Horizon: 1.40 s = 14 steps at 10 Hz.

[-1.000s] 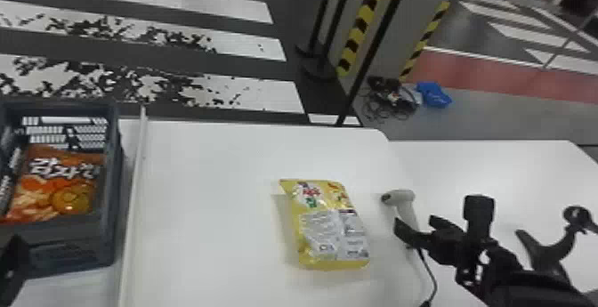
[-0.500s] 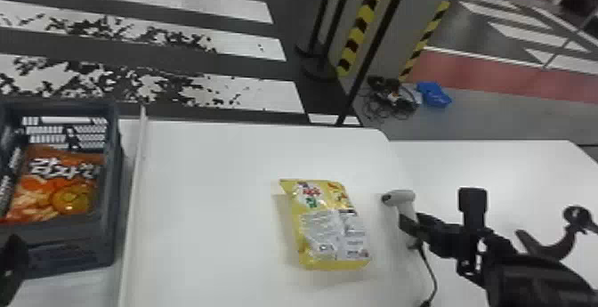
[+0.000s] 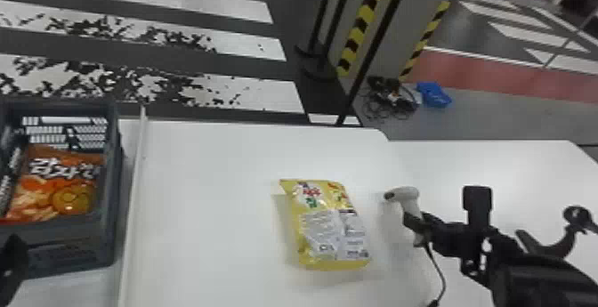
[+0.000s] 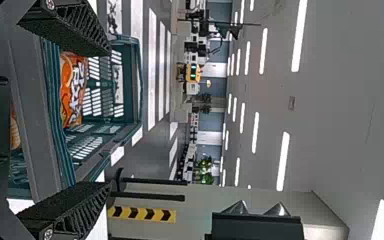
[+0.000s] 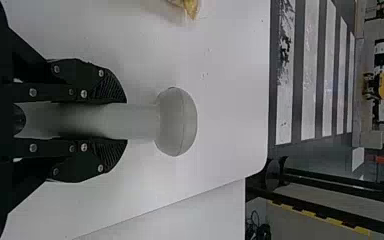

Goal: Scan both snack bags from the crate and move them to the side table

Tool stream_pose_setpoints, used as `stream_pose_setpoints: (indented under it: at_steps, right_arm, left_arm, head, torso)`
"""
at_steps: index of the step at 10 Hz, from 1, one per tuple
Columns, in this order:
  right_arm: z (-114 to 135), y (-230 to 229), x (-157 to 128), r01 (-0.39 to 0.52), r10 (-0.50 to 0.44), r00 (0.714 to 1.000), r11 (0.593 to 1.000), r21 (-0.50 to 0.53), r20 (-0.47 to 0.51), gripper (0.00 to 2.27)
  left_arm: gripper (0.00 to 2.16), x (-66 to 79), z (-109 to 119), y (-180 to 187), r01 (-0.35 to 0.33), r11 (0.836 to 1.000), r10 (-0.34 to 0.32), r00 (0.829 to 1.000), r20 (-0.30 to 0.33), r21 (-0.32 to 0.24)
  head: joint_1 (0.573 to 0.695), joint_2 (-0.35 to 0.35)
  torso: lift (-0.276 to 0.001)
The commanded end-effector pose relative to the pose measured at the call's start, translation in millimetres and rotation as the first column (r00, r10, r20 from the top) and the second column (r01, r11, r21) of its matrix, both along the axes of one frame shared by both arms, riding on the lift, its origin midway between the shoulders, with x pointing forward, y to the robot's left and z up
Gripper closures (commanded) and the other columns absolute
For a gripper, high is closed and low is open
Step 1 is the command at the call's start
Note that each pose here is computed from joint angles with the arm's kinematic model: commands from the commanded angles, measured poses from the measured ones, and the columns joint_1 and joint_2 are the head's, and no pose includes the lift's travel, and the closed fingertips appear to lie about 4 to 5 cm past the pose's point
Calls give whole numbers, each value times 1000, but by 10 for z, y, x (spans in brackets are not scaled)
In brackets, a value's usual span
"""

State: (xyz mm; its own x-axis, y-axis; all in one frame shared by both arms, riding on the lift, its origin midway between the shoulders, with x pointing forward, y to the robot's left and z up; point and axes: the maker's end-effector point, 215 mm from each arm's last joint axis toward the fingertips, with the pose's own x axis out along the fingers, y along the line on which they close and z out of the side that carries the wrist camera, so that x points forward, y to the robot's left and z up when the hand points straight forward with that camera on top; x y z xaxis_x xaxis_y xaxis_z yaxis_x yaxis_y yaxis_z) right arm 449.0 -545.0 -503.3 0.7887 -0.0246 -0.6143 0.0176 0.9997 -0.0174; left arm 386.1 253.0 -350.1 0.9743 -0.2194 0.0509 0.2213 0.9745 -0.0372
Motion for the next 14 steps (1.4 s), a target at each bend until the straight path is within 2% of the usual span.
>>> stream_pose_setpoints:
  at_steps: [1,6,9,14]
  right_arm:
    - [151,53,-85,5,-5,1000,1000,0,1,2132]
    - [518,489,-746,35,-36,997,999,-14,-67,2192]
    - [499,769,-1191,70,-67,980,997,11,-189,2219]
    - [704,1331,-1550,43,-35,961,999,26,-273,2223]
  left_arm:
    - [73,-2,-1,-6,1,1000,-1,1000,0,-1]
    - [73,-18,10,-23,4,1000,-4,1000,5,-3]
    - [73,-24,-10,-10,2,1000,-2,1000,4,-3]
    - [73,-23,-16,12,-2,1000,2,1000,8,-4]
  head:
    - [695,-350]
    - [695,-350]
    - [695,-350]
    - [695,-299]
  torso:
    - [-99]
    - [-99]
    - [-99]
    - [-99]
